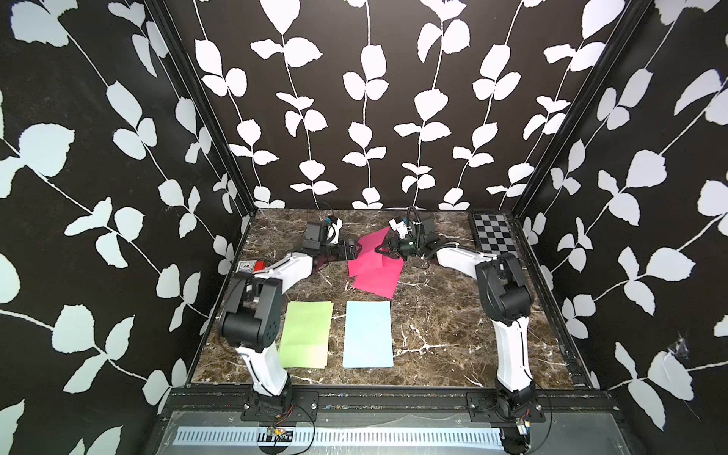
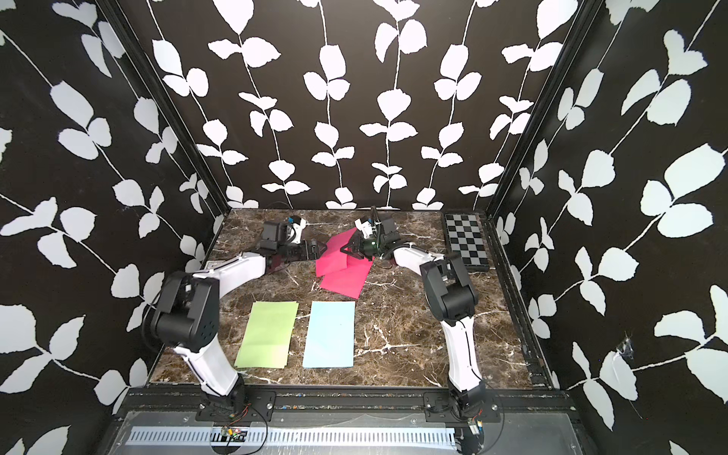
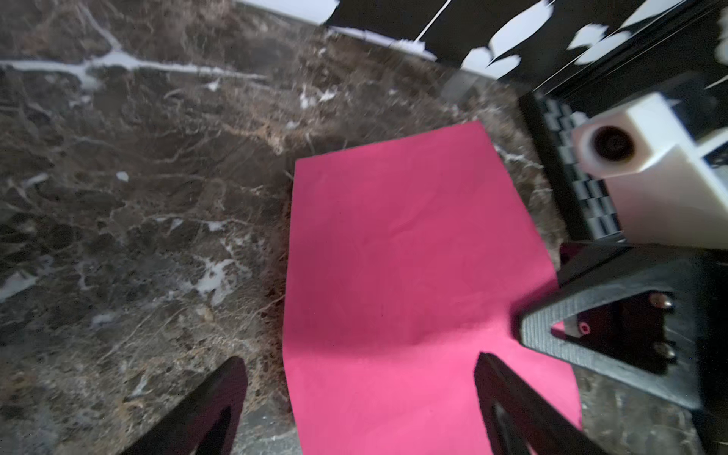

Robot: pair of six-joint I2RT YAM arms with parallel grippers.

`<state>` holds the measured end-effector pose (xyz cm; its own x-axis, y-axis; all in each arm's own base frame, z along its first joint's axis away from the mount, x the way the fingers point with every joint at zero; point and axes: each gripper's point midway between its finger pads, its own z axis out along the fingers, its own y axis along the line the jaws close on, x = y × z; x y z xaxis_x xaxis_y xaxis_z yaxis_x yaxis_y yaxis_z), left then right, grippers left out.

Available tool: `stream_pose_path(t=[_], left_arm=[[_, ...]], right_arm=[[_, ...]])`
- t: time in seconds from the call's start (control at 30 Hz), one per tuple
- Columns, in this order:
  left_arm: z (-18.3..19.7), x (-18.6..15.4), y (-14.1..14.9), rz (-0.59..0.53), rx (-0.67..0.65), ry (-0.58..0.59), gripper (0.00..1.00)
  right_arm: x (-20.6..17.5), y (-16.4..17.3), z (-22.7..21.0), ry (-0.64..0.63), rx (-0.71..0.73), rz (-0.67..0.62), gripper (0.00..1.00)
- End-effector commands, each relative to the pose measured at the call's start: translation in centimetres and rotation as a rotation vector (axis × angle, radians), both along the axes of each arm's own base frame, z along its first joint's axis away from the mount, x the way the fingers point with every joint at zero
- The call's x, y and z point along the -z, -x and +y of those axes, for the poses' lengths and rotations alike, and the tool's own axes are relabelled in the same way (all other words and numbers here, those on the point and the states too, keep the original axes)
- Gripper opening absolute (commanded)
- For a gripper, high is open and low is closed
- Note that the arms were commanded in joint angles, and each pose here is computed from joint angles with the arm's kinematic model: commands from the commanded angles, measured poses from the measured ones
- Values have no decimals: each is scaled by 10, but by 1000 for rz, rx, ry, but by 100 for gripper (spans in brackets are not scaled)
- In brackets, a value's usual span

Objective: Sort the scattered colored papers by color
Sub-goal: Pick up the colored paper from the center of the board.

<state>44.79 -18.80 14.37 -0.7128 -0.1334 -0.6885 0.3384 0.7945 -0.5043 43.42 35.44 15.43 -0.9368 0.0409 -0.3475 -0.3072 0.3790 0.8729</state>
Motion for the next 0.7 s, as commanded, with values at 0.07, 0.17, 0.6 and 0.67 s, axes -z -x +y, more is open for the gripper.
stream_pose_path(t=[0.07, 0.17, 0.6, 0.67], left_arm=[[3, -47, 11, -107, 75, 259, 90], [-11, -67, 25, -132, 188, 397, 89], [-30, -108, 51, -116, 376, 686, 94], [-30, -110, 53, -112, 384, 702, 94]], right_arm=[[-32, 36, -7, -30, -51, -57, 0], [-52, 59, -14, -19, -85, -100, 0], [-117, 122, -47, 5, -120, -293, 0], [-126, 124, -49, -4, -117, -319, 0]])
